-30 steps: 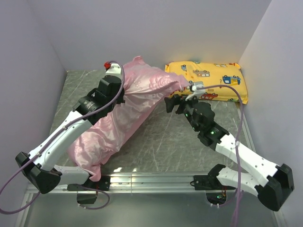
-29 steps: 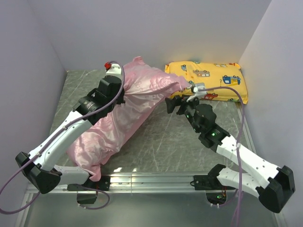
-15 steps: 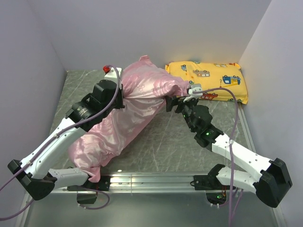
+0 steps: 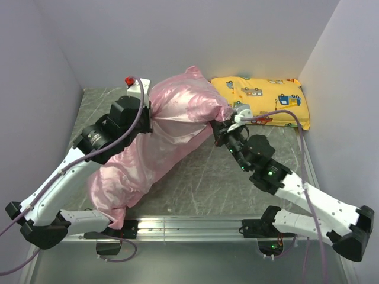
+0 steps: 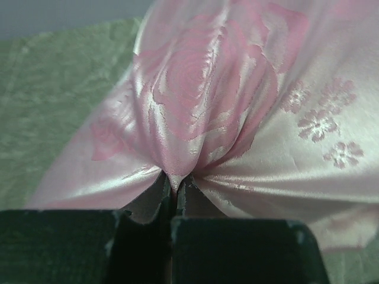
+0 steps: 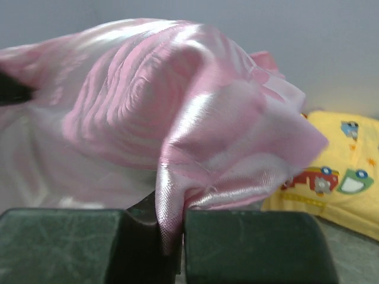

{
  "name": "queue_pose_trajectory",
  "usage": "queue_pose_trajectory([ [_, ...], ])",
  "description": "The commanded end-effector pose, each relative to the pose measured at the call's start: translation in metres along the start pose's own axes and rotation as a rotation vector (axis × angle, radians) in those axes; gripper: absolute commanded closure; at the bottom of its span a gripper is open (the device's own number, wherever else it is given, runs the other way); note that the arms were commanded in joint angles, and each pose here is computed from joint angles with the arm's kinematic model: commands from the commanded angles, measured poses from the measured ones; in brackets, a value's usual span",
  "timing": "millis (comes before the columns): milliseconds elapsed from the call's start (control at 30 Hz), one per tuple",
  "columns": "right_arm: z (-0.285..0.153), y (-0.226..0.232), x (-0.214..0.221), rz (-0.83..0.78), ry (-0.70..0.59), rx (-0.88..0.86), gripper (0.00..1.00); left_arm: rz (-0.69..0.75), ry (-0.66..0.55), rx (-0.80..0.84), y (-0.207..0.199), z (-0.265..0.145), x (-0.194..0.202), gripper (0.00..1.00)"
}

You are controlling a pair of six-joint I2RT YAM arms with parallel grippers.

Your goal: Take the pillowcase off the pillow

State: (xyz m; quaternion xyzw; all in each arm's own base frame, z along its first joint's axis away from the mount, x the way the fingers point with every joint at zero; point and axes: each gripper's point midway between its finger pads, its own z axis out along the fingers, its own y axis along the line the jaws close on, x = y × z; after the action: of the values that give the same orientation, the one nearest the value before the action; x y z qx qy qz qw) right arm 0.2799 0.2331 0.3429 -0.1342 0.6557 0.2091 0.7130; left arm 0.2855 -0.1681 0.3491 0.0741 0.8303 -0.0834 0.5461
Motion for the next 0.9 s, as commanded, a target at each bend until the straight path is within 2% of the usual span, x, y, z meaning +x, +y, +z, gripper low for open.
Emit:
queue_pose_trajectory([
  [0, -0.034, 0.027, -0.064, 0.067, -0.073, -0.145, 1.00, -0.075, -0.303, -0.128, 0.020, -0.024, -0.102, 1.00],
  [33, -0.043, 0.040, -0.059, 0.063, -0.027, -0.198, 1.00, -0.074, -0.322, -0.180, 0.026, -0.022, -0.111, 1.00],
  [67, -0.051, 0.050, -0.078, 0.093, -0.046, -0.240, 1.00, -0.072, -0.343, -0.221, 0.025, -0.012, -0.125, 1.00],
  [133, -0.066, 0.078, -0.081, 0.113, 0.011, -0.368, 1.00, -0.015, -0.370, -0.410, 0.046, -0.005, -0.140, 1.00],
  [200, -0.087, 0.116, -0.107, 0.155, 0.009, -0.522, 1.00, 0.075, -0.371, -0.571, 0.058, 0.022, -0.154, 0.99],
  [233, -0.086, 0.124, -0.102, 0.136, 0.047, -0.514, 1.00, 0.094, -0.354, -0.579, 0.058, 0.037, -0.155, 0.99],
  [267, -0.100, 0.142, -0.119, 0.127, 0.023, -0.576, 1.00, 0.100, -0.328, -0.579, 0.059, 0.068, -0.159, 1.00],
  [300, -0.099, 0.144, -0.124, 0.115, 0.020, -0.562, 1.00, 0.048, -0.318, -0.534, 0.054, 0.089, -0.158, 1.00],
  [333, -0.095, 0.150, -0.120, 0.085, 0.039, -0.552, 1.00, 0.064, -0.240, -0.385, 0.033, 0.118, -0.142, 1.00],
  [367, -0.088, 0.136, -0.136, 0.094, 0.013, -0.469, 1.00, 0.005, -0.200, -0.322, 0.024, 0.148, -0.132, 1.00],
  [433, -0.071, 0.112, -0.141, 0.090, -0.001, -0.319, 1.00, 0.001, -0.107, -0.203, -0.001, 0.173, -0.103, 1.00],
  [467, -0.063, 0.096, -0.135, 0.091, 0.001, -0.237, 1.00, -0.014, -0.032, -0.102, -0.022, 0.188, -0.073, 0.99],
  [500, -0.045, 0.060, -0.133, 0.099, -0.005, -0.124, 1.00, -0.028, -0.006, -0.035, -0.035, 0.193, -0.060, 0.99],
  [533, -0.038, 0.046, -0.124, 0.117, 0.022, -0.097, 1.00, -0.051, -0.012, 0.028, -0.046, 0.197, -0.055, 0.99],
  [567, -0.029, 0.032, -0.108, 0.178, 0.051, -0.061, 1.00, -0.073, 0.047, 0.109, -0.060, 0.200, -0.031, 0.99],
  [633, -0.020, -0.019, -0.100, 0.212, 0.019, 0.087, 1.00, -0.095, 0.084, 0.158, -0.070, 0.201, -0.017, 1.00],
  [667, -0.018, -0.031, -0.083, 0.217, 0.040, 0.125, 1.00, -0.102, 0.116, 0.197, -0.079, 0.197, -0.009, 1.00],
  [700, -0.021, -0.034, -0.084, 0.226, 0.029, 0.117, 1.00, -0.105, 0.120, 0.194, -0.079, 0.195, -0.008, 1.00],
  [800, -0.028, -0.031, -0.093, 0.216, 0.011, 0.064, 1.00, -0.099, 0.063, 0.163, -0.079, 0.168, -0.025, 1.00],
  [867, -0.034, -0.025, -0.104, 0.201, 0.009, 0.023, 1.00, -0.102, -0.022, 0.176, -0.082, 0.130, -0.056, 1.00],
])
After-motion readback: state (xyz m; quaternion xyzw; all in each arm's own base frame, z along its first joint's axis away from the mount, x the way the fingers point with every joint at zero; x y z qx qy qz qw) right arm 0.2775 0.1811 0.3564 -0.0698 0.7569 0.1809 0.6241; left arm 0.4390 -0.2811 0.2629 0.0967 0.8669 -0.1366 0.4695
